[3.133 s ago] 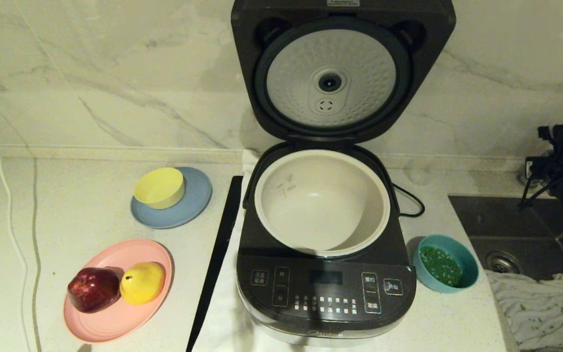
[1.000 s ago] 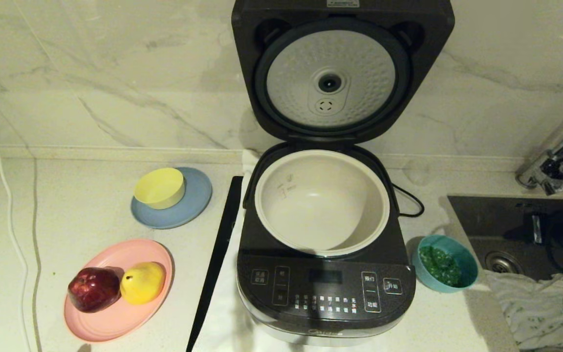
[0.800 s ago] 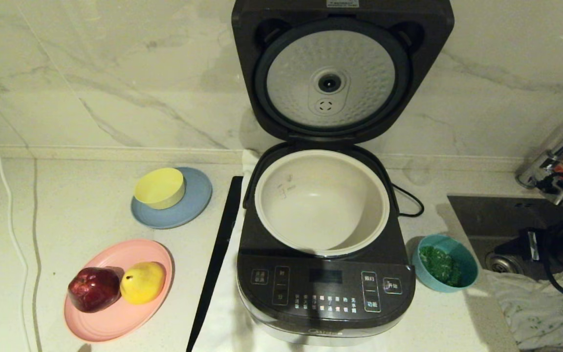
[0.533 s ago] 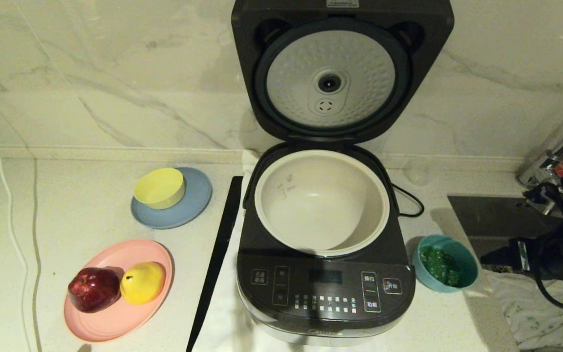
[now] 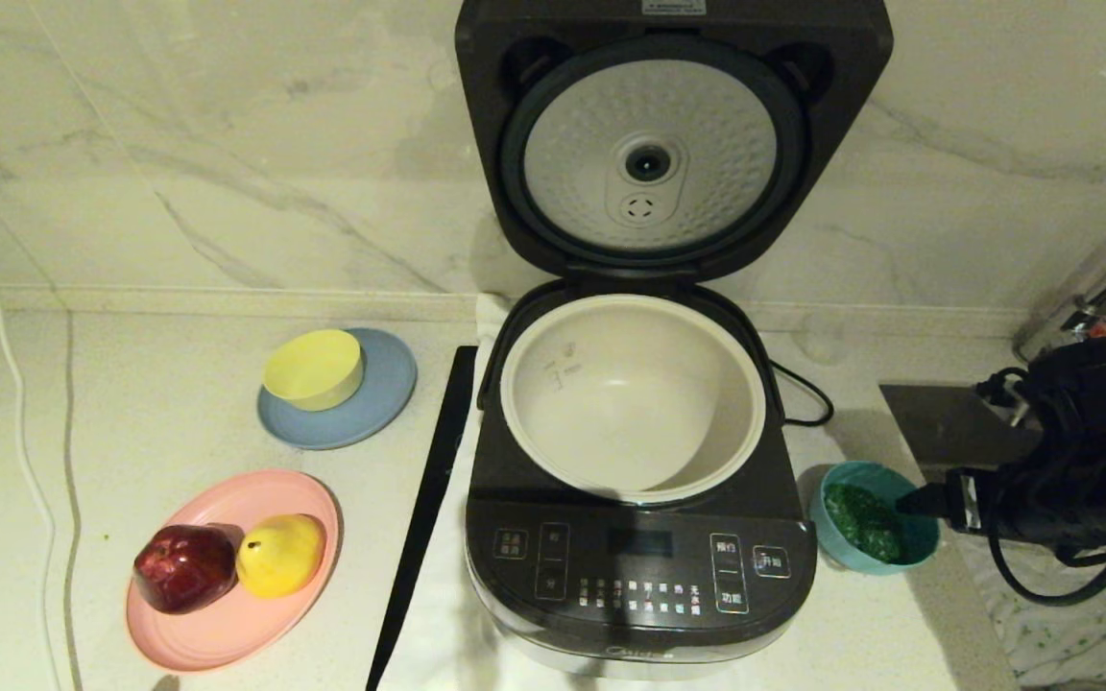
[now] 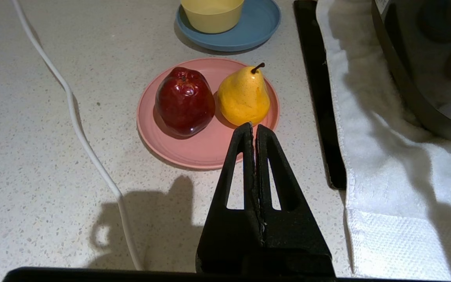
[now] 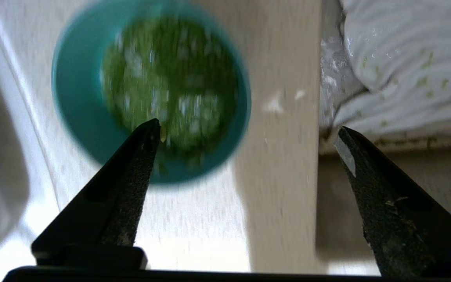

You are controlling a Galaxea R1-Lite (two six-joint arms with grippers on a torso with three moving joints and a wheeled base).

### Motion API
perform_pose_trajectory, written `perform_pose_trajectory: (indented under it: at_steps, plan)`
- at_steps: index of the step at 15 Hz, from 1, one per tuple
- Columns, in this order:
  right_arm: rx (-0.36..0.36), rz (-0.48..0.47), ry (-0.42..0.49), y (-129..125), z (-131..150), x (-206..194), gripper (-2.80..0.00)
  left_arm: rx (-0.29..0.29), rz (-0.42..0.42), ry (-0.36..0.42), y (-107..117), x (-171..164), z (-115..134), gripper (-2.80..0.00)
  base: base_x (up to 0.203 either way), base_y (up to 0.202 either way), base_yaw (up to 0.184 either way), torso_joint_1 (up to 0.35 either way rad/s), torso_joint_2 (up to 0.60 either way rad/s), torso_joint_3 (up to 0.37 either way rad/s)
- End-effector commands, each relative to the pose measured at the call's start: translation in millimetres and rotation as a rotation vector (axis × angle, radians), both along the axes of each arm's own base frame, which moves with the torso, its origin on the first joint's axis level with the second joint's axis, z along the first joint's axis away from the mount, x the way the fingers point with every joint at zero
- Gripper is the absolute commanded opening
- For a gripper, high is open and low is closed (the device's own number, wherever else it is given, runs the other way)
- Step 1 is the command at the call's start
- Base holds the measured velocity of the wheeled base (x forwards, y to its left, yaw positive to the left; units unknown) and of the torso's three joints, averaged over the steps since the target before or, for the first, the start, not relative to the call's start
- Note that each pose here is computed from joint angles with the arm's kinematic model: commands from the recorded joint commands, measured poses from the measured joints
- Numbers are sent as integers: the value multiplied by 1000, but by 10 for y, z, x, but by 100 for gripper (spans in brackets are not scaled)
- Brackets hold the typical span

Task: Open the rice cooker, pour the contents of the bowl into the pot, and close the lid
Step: Fill a bowl with water from the tap

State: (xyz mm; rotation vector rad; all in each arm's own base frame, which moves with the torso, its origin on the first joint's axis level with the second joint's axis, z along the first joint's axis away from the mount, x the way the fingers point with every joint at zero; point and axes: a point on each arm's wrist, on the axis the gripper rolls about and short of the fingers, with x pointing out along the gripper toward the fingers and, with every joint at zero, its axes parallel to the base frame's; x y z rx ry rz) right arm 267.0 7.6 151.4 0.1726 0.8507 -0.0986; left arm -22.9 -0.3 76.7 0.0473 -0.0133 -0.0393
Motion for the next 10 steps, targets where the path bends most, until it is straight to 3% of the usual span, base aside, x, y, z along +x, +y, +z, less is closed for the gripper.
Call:
perform_pose_trajectory:
  at_steps: [1,10]
  plan:
    - [6,-9,22,7,-107,126,0,0,1,8,0,6,-21,-280,0,0,0,0,0,0]
    - [15,-47,2,-81,-91,340,0,0,1,8,0,6,-21,-280,0,0,0,0,0,0]
